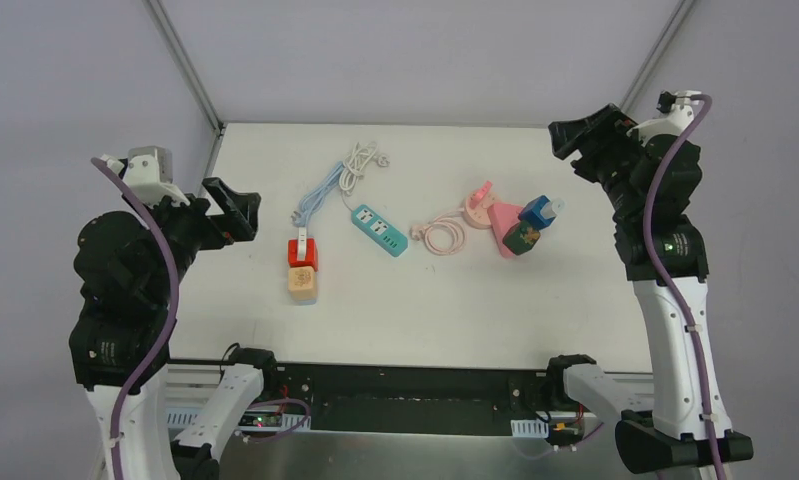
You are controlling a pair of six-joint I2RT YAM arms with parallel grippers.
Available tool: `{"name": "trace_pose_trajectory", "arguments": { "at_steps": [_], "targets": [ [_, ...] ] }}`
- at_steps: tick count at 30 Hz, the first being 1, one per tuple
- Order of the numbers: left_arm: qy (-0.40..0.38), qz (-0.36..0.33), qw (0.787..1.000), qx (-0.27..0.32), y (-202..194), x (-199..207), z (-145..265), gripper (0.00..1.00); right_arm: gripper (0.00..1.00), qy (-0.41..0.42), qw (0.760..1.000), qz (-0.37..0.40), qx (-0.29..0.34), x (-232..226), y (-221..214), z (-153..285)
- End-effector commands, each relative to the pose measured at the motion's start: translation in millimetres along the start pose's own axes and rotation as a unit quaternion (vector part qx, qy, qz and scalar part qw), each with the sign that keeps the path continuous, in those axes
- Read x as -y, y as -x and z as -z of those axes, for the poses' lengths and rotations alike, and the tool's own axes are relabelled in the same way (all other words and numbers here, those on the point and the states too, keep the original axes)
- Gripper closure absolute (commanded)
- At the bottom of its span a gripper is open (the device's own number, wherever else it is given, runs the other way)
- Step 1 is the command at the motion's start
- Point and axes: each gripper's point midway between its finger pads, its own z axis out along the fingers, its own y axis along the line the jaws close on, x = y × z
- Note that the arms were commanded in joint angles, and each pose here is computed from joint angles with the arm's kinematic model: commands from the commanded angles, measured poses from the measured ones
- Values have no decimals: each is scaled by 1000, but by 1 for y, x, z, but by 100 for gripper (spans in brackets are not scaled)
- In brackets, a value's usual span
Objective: Pull the plug off the socket
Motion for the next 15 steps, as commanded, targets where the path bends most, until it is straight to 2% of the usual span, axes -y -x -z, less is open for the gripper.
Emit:
{"name": "trace_pose_trajectory", "arguments": {
  "at_steps": [1,6,10,15],
  "targets": [
    [-15,29,999,15,-4,5,-7,1,24,23,999,-39,-1,-8,-4,-3],
    [-4,45,999,-15,-34,-3,-22,1,22,9,997,-62,-35,5,-32,-8],
    [-1,35,998,-50,-71,-11,-41,1,20,12,991,-97,-89,10,-65,-13],
    [9,53,988,-145,-131,-19,-65,1,20,24,970,-162,-182,10,-118,-19]
  ]
}}
